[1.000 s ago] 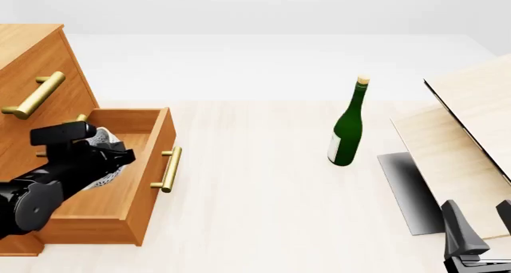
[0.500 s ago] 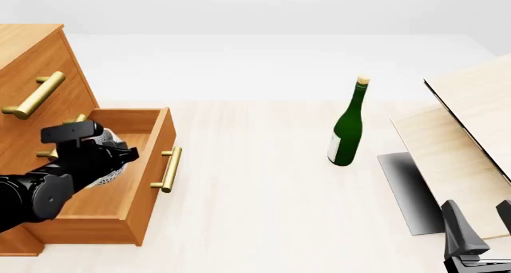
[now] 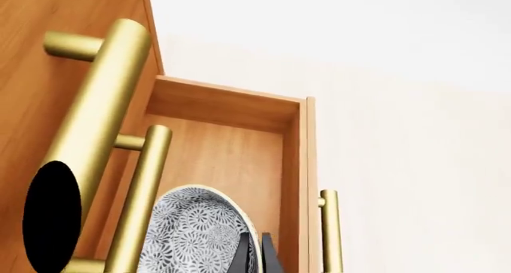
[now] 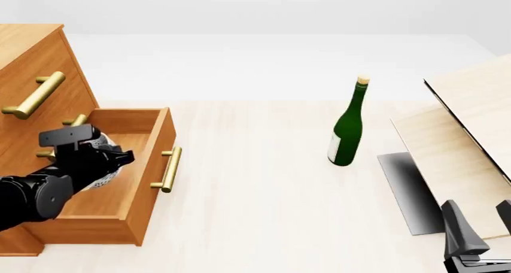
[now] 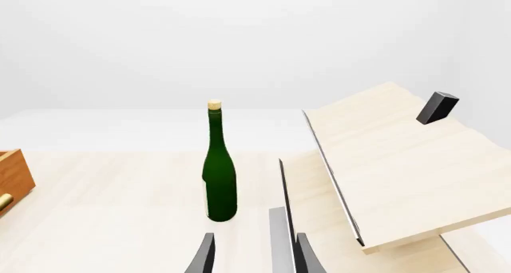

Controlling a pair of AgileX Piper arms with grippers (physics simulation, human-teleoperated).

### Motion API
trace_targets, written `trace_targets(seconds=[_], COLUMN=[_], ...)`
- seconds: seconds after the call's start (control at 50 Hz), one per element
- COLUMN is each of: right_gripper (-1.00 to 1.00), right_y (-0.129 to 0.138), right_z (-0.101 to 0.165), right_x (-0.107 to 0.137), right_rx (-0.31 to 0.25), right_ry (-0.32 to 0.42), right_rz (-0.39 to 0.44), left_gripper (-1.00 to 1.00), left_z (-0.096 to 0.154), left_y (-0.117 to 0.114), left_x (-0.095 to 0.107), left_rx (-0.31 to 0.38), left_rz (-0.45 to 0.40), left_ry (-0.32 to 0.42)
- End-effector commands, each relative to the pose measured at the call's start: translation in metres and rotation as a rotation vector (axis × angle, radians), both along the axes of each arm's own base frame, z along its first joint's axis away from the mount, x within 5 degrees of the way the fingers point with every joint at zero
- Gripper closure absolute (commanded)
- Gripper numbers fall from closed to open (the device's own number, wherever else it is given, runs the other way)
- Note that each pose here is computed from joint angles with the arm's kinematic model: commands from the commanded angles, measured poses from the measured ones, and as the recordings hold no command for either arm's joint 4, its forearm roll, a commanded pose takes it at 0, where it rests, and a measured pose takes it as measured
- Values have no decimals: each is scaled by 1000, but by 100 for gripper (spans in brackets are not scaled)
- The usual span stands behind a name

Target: Put the bowl in the bottom drawer of the cabinet.

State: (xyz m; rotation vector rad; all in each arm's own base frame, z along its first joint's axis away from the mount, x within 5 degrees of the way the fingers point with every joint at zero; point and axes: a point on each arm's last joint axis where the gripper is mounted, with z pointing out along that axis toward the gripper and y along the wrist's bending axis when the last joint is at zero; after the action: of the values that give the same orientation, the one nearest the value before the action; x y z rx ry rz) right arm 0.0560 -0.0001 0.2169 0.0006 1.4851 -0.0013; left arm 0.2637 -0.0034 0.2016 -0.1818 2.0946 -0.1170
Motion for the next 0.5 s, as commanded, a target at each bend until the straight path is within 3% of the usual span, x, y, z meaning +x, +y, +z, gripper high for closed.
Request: trace_targets(seconds=[0.02,0.5], right_gripper=[-100,-100], right_y=[0,0], right_z=[0,-2], right_x=[0,1], right_rx=[0,-1], right_ry=[0,-2], right_rz=[0,-3], left_gripper=[100,100], left_z=[-5,-24], left_y=[6,9], left_x=[4,13], left_rx=[23,9], left_rz=[5,24], left_ry=[-4,14])
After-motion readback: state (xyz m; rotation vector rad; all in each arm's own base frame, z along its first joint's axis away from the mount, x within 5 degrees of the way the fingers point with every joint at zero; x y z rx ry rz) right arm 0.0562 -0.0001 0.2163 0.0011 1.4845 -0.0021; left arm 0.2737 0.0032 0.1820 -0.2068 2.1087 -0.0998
